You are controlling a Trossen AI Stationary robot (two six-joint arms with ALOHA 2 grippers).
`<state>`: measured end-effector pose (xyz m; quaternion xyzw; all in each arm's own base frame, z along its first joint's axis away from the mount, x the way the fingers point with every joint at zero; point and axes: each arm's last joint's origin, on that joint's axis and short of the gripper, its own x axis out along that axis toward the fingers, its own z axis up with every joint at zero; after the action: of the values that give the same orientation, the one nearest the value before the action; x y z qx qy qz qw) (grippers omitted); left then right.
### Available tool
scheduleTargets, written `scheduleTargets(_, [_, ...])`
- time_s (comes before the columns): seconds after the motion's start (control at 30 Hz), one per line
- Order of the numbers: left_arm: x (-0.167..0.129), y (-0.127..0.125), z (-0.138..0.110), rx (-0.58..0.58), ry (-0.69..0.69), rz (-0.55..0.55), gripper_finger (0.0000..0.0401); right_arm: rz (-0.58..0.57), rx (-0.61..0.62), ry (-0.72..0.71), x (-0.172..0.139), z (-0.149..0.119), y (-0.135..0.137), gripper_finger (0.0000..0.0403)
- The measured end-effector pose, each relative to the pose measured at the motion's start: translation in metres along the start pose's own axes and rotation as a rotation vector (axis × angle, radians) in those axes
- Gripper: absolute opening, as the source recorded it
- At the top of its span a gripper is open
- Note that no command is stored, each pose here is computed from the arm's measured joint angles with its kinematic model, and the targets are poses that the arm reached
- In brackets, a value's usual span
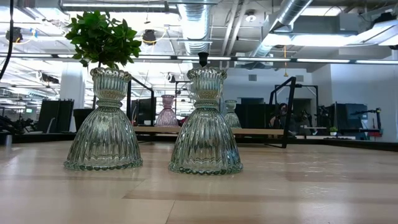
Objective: Pick & Place candle stick holders
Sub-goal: Put the pink candle holder on the shelf aligned with the pink candle holder
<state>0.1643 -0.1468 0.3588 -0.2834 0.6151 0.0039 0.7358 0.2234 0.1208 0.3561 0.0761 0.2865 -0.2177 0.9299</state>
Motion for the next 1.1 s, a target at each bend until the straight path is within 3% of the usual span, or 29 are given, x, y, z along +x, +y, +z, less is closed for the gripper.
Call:
scheduleTargets(0.27, [-0.04, 0.012, 0.032, 0.015, -0.126, -0.01, 0.0028, -0.018, -0.025, -0.005, -0.004, -0.004, 0.001, 0.0])
scheduleTargets(0.7, [-0.088, 0.057, 0.079, -0.039, -0.294, 0.095, 0.0028, -0.056, -0.103, 0.051, -0.024, -0.022, -0.007, 0.0])
scheduleTargets(1.1, [-0.113, 0.084, 0.159, -0.029, -0.397, 0.224, 0.0028, -0.004, -0.158, 0.031, -0.063, -0.023, -0.043, 0.0])
